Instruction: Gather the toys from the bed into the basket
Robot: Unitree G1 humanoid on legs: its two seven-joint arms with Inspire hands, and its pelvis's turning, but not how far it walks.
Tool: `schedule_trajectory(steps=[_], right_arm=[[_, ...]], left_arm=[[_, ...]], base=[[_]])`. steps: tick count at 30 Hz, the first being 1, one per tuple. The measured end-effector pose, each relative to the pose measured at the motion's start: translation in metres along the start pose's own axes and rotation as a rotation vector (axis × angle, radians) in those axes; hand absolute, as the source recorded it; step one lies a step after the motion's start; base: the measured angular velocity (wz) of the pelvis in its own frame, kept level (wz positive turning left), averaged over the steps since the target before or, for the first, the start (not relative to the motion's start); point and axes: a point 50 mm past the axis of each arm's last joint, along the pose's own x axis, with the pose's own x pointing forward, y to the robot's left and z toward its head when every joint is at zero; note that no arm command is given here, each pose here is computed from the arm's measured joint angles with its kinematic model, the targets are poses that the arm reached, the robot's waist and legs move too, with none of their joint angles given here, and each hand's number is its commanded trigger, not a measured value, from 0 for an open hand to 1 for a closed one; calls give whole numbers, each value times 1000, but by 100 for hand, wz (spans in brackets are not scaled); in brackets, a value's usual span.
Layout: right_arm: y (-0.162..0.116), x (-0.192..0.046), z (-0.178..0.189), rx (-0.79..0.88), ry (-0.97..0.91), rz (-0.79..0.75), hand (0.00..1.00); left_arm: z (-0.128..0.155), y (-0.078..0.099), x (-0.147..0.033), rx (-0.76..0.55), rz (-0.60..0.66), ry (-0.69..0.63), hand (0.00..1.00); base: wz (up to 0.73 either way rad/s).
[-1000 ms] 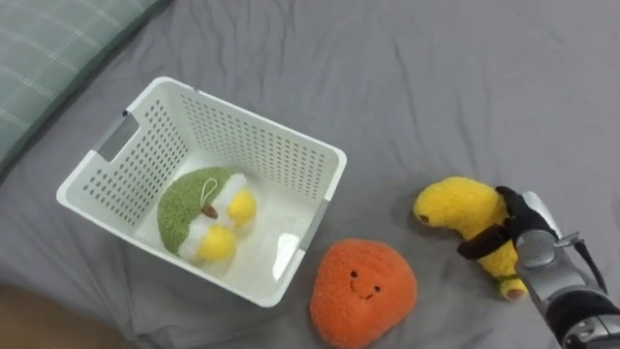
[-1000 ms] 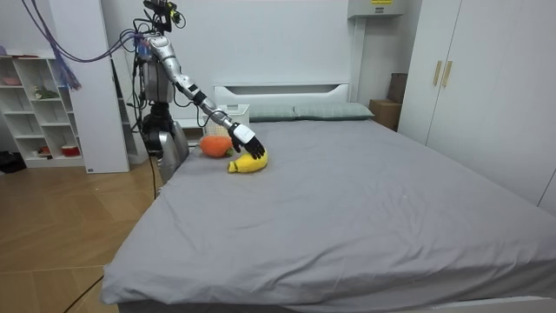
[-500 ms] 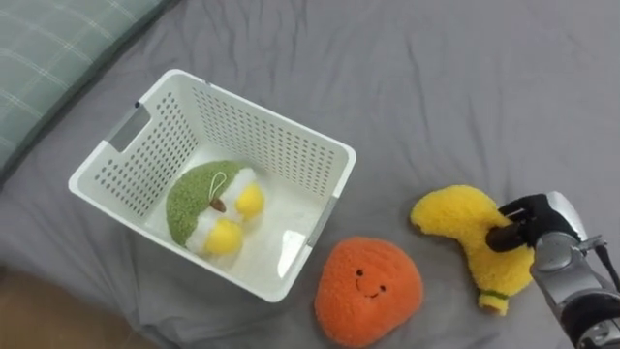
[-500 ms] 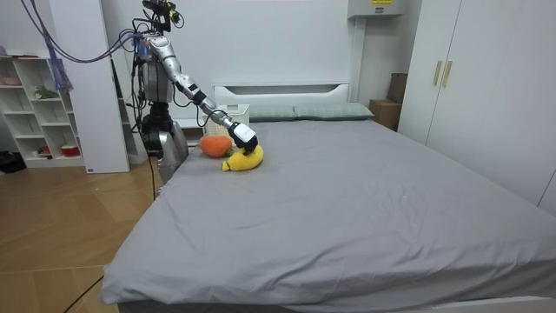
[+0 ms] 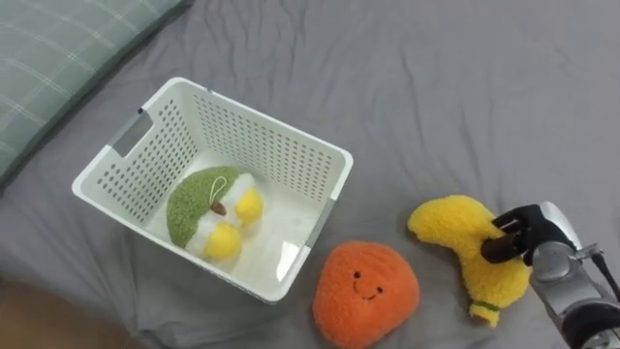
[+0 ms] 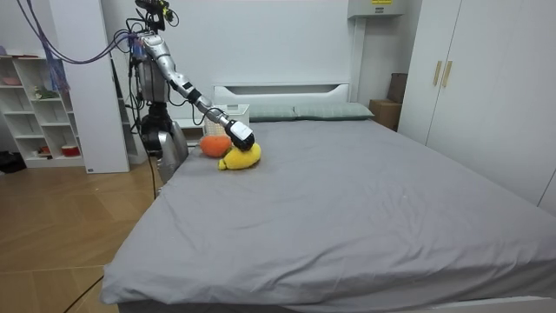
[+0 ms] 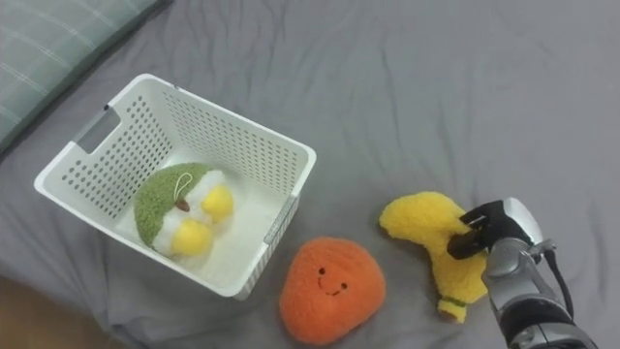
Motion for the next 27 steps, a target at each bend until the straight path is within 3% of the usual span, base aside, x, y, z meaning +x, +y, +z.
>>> schedule_trajectory(steps=[6, 15, 27], right_arm=[[-7, -2, 28, 29, -130, -26, 100], [-11, -24, 73, 9, -379, -14, 100], [-35, -74, 145, 7, -746, -90, 100]], left_arm=[[-11, 4, -1, -29, 15, 29, 0], [-15, 9, -1, -54, 29, 45, 0], [-4, 7, 0, -62, -11, 26, 0]], base=[[-6], [-9], [-3]])
